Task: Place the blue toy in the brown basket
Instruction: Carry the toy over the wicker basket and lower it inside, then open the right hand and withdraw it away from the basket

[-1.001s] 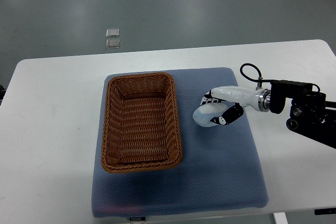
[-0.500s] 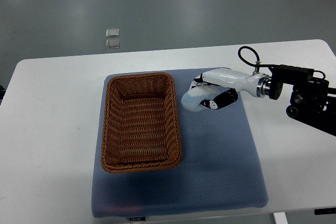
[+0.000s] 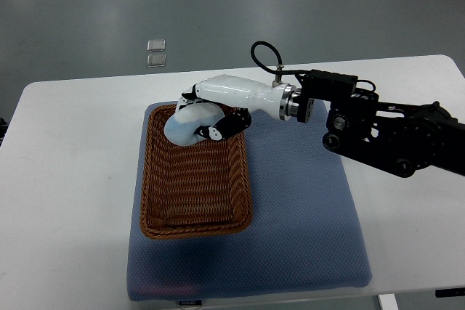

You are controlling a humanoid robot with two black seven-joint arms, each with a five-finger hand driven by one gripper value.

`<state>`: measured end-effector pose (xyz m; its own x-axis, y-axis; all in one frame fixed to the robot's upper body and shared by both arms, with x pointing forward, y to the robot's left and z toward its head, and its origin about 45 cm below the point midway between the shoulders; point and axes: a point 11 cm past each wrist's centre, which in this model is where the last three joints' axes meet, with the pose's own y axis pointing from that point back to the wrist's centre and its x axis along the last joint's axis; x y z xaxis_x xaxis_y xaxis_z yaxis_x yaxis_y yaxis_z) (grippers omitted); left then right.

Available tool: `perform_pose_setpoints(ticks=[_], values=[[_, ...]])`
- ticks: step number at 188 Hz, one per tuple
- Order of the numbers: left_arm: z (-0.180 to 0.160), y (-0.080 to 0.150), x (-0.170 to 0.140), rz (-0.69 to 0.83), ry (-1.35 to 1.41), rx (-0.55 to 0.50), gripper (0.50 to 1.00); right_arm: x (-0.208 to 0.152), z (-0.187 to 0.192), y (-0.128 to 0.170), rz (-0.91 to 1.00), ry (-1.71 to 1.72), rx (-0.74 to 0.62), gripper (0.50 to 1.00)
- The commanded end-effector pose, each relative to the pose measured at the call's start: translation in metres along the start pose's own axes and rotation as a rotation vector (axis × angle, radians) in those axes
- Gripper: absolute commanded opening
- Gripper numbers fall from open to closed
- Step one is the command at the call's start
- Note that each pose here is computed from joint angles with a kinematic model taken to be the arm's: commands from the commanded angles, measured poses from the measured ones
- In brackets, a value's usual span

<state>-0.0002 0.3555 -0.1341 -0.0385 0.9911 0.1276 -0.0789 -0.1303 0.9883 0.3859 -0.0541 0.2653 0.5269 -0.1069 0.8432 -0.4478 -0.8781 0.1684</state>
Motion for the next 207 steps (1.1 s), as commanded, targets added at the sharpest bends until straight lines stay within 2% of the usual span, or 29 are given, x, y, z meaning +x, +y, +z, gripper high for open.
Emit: perform_pose_setpoints(ticks=[1, 43, 80, 85, 98, 101, 102, 103, 104, 105, 106, 107, 111, 115, 127, 132, 182, 207], values=[[0.0, 0.0, 0.0, 0.0, 0.0, 0.0, 1.0, -0.021, -0.002, -0.019, -0.035, -0.016, -0.024, 0.5], [0.0, 0.0, 0.0, 0.0, 0.0, 0.0, 1.0, -0.053, 0.001, -0.033, -0.066, 0.008, -0.057, 0.5], [0.0, 0.0, 0.0, 0.0, 0.0, 0.0, 1.0, -0.067, 0.002, -0.034, -0.068, 0.002, -0.061, 0.5], [0.0, 0.0, 0.0, 0.0, 0.0, 0.0, 1.0, -0.067, 0.002, -0.034, -0.068, -0.001, -0.062, 0.551], [0.0, 0.0, 0.0, 0.0, 0.0, 0.0, 1.0, -0.071, 0.003, -0.033, -0.073, -0.007, -0.064, 0.631], [0.0, 0.0, 0.0, 0.0, 0.0, 0.0, 1.0, -0.073, 0.003, -0.033, -0.074, -0.011, -0.065, 0.682], [0.0, 0.0, 0.0, 0.0, 0.0, 0.0, 1.0, -0.073, 0.003, -0.033, -0.074, -0.011, -0.065, 0.682], [0.0, 0.0, 0.0, 0.0, 0.0, 0.0, 1.0, -0.073, 0.003, -0.033, -0.074, -0.011, -0.065, 0.715], [0.0, 0.0, 0.0, 0.0, 0.0, 0.0, 1.0, -0.073, 0.003, -0.033, -0.074, -0.011, -0.065, 0.715], [0.0, 0.0, 0.0, 0.0, 0.0, 0.0, 1.0, -0.073, 0.003, -0.033, -0.074, -0.011, -0.065, 0.747], [0.0, 0.0, 0.0, 0.0, 0.0, 0.0, 1.0, -0.073, 0.003, -0.033, -0.074, -0.011, -0.065, 0.748], [0.0, 0.0, 0.0, 0.0, 0.0, 0.0, 1.0, -0.073, 0.003, -0.032, -0.074, -0.013, -0.066, 0.776], [0.0, 0.0, 0.0, 0.0, 0.0, 0.0, 1.0, -0.073, 0.003, -0.032, -0.073, -0.016, -0.066, 0.817], [0.0, 0.0, 0.0, 0.0, 0.0, 0.0, 1.0, -0.074, 0.004, -0.032, -0.074, -0.018, -0.067, 0.842], [0.0, 0.0, 0.0, 0.0, 0.0, 0.0, 1.0, -0.074, 0.004, -0.031, -0.074, -0.02, -0.069, 0.874], [0.0, 0.0, 0.0, 0.0, 0.0, 0.0, 1.0, -0.073, 0.005, -0.031, -0.069, -0.022, -0.07, 0.909], [0.0, 0.0, 0.0, 0.0, 0.0, 0.0, 1.0, -0.057, 0.018, -0.02, -0.02, -0.036, -0.101, 0.909], [0.0, 0.0, 0.0, 0.0, 0.0, 0.0, 1.0, -0.04, 0.027, -0.014, 0.047, -0.197, -0.135, 0.909]])
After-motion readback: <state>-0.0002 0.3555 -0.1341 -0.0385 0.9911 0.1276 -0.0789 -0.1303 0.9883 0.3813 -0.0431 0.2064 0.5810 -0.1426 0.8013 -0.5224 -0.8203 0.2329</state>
